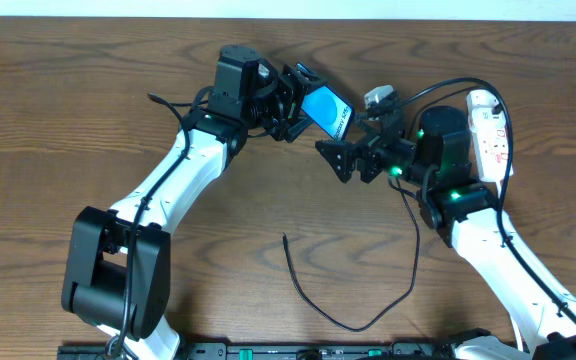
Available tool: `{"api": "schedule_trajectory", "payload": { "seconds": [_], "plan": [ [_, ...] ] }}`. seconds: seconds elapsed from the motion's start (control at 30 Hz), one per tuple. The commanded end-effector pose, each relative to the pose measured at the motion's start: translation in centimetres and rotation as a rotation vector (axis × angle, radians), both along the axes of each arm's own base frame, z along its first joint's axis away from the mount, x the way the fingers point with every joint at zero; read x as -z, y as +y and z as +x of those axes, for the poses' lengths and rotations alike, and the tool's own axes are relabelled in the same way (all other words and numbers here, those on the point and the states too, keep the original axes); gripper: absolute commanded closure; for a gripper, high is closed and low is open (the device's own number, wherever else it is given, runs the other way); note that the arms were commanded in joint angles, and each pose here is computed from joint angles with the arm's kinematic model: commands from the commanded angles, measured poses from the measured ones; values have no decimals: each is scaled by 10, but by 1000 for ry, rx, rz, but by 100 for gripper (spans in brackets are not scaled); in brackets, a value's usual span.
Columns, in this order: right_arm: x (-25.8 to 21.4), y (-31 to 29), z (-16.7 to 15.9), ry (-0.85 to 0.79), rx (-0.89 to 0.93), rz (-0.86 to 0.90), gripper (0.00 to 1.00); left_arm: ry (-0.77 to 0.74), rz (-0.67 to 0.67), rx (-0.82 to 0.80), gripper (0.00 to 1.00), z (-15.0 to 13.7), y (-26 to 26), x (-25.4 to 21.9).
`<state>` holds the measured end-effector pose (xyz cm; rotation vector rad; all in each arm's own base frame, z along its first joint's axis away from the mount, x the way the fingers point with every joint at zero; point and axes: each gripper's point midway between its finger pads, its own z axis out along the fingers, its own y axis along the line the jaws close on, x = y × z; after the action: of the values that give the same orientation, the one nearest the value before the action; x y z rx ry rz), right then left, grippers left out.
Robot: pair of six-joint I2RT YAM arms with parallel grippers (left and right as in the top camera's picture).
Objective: Plug charger to phone and switch on socket
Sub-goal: 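Move the open right gripper to the phone's edge held by the left gripper, then close the right gripper on the blue phone's side edge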
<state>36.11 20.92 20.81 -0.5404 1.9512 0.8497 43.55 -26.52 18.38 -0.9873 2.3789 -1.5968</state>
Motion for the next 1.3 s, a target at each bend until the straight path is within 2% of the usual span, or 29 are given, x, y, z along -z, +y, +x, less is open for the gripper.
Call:
{"api": "schedule_trajectory", "payload": {
  "seconds": [0.0,0.13,0.43,0.87,1.07,1.27],
  "plan": [
    [-2,-4,10,-14,66,-25,2,-25,-24,5,92,-2,-1,-16],
    [1,-12,18,20,144,-16,1,-21,-36,26,93,-5,-5,-17],
    [-3,-11,19,77,179,56,1,-21,-49,51,93,-9,-9,-19],
    [4,-10,21,90,179,49,1,-29,-85,117,93,-21,-25,-26],
    [4,-10,21,89,182,48,12,-25,-94,146,93,-27,-32,-27],
    [4,-10,21,89,182,48,14,-25,-92,153,93,-30,-35,-27]
  ]
}}
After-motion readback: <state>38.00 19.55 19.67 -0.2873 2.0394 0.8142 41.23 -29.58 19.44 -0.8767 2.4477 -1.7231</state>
